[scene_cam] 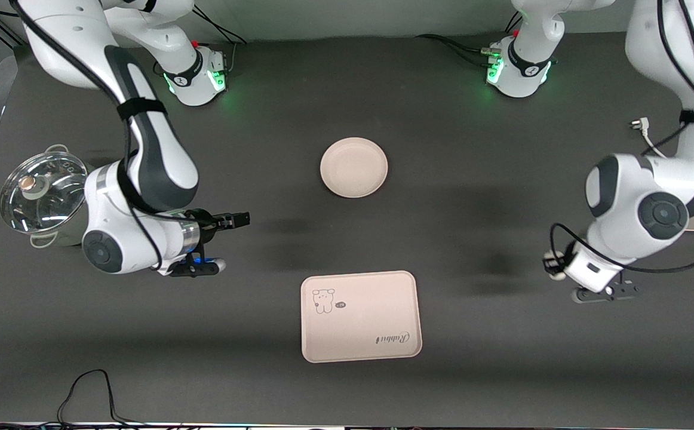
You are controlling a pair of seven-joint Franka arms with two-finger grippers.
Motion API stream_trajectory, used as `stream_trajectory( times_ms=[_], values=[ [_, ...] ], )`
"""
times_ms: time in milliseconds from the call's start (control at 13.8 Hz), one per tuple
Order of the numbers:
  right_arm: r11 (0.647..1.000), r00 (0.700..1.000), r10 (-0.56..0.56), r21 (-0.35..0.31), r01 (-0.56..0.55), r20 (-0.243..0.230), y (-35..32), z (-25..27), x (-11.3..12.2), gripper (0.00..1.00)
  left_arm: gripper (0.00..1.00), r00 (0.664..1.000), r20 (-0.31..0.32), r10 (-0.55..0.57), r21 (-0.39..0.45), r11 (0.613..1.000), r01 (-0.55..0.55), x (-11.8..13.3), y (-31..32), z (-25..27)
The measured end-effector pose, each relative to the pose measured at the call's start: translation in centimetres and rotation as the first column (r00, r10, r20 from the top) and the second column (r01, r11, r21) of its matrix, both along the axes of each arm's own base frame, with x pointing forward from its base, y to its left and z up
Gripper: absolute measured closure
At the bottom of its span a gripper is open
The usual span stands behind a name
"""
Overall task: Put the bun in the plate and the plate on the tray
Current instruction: 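Grasp the bun with the left gripper while the right gripper advances, then carry the bun over the white plate and lower it with the left gripper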
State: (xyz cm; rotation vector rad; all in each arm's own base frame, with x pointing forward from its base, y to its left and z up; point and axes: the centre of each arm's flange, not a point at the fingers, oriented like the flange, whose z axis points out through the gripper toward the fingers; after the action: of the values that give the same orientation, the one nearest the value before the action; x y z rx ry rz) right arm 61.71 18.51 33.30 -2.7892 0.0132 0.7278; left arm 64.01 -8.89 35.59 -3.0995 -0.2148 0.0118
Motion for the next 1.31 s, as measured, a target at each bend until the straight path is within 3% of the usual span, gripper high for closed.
stream_trajectory(
  times_ms=[145, 291, 436, 582, 727, 1018, 1309],
  values=[
    [0.997, 0.997, -0.057, 0.057, 0.060, -0.053, -1.0, -1.2, -0.1, 0.00, 0.82, 0.998, -0.043, 0.053, -0.007, 0.999, -0.053, -1.8, -5.7, 4.3],
    [0.985, 0.987, -0.115, 0.119, 0.128, -0.108, -2.2, -2.5, -0.5, 0.00, 0.82, 0.993, -0.046, 0.109, -0.044, 0.993, -0.111, -3.6, -10.8, 6.6],
    [0.971, 0.986, -0.113, 0.195, 0.136, -0.125, -3.8, -3.8, -1.0, 0.00, 0.82, 0.986, -0.055, 0.160, -0.073, 0.984, -0.164, -5.8, -16.4, 7.5],
    [0.943, 0.986, -0.136, 0.292, 0.159, -0.098, -5.6, -5.6, -1.9, 0.00, 0.75, 0.976, -0.063, 0.206, -0.103, 0.972, -0.212, -8.8, -22.7, 7.9],
    [0.917, 0.985, -0.167, 0.362, 0.169, -0.039, -7.0, -7.8, -4.2, 0.00, 0.74, 0.970, -0.063, 0.236, -0.134, 0.961, -0.243, -12.1, -28.6, 7.6],
    [0.920, 0.977, -0.210, 0.347, 0.184, 0.037, -8.0, -7.7, -8.7, 0.00, 0.74, 0.963, -0.054, 0.262, -0.169, 0.948, -0.268, -19.7, -38.6, 2.5],
    [0.936, 0.979, -0.181, 0.320, 0.144, 0.091, -4.9, -6.5, -12.9, 0.00, 0.74, 0.963, -0.036, 0.267, -0.133, 0.954, -0.269, -25.7, -44.7, -5.6]
  ],
)
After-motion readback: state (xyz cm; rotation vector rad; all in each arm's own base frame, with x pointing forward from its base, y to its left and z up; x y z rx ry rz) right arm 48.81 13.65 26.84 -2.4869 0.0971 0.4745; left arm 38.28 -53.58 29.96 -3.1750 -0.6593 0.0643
